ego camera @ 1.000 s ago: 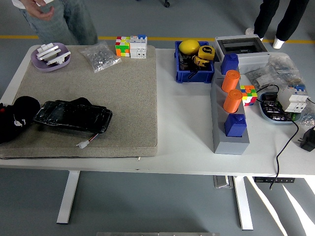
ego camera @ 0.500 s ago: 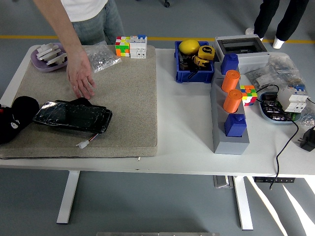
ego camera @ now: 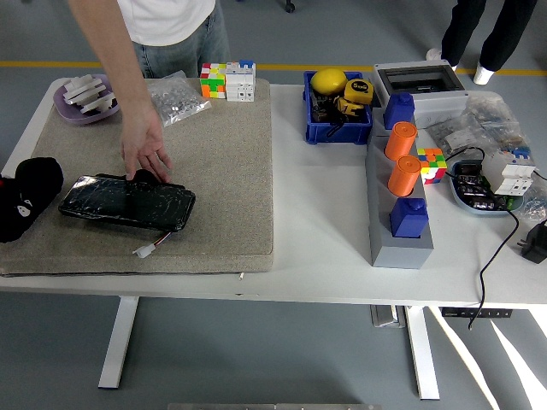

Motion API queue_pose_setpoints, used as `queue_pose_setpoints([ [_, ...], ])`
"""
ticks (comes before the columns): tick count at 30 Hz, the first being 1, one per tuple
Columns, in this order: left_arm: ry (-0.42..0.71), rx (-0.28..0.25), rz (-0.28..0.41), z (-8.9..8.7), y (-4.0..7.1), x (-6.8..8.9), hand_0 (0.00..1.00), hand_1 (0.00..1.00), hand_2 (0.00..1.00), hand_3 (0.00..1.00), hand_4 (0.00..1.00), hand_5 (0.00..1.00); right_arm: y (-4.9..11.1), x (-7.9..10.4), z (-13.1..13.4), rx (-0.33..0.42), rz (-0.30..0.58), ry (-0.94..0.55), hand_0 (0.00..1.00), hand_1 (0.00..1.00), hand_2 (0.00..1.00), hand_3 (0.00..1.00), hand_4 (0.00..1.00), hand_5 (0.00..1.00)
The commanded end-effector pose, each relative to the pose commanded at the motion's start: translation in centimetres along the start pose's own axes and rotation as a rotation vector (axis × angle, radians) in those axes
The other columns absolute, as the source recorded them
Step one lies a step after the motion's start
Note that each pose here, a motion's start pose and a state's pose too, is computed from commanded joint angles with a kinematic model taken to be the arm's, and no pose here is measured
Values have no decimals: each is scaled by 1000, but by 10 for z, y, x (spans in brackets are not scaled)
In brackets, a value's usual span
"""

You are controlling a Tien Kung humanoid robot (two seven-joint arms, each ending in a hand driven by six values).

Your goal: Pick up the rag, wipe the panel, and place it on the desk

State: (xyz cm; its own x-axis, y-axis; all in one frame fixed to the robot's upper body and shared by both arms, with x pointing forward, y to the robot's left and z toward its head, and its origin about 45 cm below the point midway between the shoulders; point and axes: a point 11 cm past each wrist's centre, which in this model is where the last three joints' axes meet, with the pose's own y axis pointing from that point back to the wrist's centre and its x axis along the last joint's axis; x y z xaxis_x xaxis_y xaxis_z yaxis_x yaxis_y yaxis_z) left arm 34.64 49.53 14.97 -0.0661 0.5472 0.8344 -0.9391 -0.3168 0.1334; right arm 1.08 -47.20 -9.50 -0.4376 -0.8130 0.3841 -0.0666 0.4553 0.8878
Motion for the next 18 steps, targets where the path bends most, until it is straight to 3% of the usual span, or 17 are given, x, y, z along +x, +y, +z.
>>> queue_pose_setpoints([
  [7, -32, -93, 27, 44, 4, 3, 271, 259, 553, 432, 2, 2, 0, 0, 0, 2, -2, 5, 722, 658, 674, 618, 980, 515],
  [18, -78, -121, -33, 57, 1, -14, 276, 256, 551, 435, 2, 2, 0, 1, -2, 9, 0, -6, 722, 657, 674, 619, 982, 519],
])
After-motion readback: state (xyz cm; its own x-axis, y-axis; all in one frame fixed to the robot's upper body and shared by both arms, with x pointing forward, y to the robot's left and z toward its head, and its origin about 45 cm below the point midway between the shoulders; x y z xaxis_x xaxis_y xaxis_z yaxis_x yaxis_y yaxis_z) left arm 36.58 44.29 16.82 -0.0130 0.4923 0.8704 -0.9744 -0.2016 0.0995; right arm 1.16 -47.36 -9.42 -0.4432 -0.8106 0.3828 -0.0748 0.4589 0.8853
